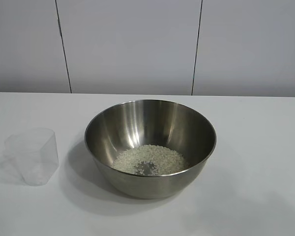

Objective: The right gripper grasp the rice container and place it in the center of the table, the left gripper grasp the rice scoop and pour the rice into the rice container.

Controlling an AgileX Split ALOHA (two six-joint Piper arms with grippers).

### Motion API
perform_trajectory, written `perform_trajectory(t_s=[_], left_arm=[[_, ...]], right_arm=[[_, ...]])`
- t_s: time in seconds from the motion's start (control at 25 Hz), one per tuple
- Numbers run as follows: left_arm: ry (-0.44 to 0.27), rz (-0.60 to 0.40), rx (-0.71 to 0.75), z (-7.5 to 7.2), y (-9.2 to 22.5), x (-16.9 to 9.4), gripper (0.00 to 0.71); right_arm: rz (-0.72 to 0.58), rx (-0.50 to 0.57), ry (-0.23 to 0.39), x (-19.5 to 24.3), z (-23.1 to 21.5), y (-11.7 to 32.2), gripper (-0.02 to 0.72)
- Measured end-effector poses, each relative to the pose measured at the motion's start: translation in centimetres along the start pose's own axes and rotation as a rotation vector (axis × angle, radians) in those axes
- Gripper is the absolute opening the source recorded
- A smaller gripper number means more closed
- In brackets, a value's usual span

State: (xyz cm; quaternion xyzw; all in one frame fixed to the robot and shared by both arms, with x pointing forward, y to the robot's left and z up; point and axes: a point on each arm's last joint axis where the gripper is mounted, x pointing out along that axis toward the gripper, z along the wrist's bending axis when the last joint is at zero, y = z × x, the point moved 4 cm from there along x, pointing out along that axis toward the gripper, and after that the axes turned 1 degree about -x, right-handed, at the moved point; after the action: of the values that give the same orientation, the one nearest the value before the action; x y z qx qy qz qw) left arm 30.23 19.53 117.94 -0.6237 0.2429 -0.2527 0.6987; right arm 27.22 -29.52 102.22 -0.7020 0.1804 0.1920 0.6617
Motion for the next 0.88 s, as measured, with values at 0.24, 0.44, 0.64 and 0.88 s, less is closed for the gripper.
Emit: perform_trajectory(t_s=[0.24,0.44,0.64,0.88], left_arm=[[-0.092,-0.043,-0.001,1.2,-0.6,-0.1,0.099],[-0.245,-0.107,-0.018,3.5,-1.0,-0.3,0.099],[-0.443,-0.180,-0.088,6.5,-0.7,-1.1,0.101],[-0.546,-0.227,-0.278,9.3,0.1,-1.2,0.102]], right_arm=[[0.000,0.000,0.000,0.0,0.0,0.0,0.516],[0.000,0.000,0.000,0.0,0.0,0.0,0.516],[0.000,0.001,0.000,0.0,0.0,0.0,0.516],[0.000,0.003,0.000,0.0,0.0,0.0,0.516]])
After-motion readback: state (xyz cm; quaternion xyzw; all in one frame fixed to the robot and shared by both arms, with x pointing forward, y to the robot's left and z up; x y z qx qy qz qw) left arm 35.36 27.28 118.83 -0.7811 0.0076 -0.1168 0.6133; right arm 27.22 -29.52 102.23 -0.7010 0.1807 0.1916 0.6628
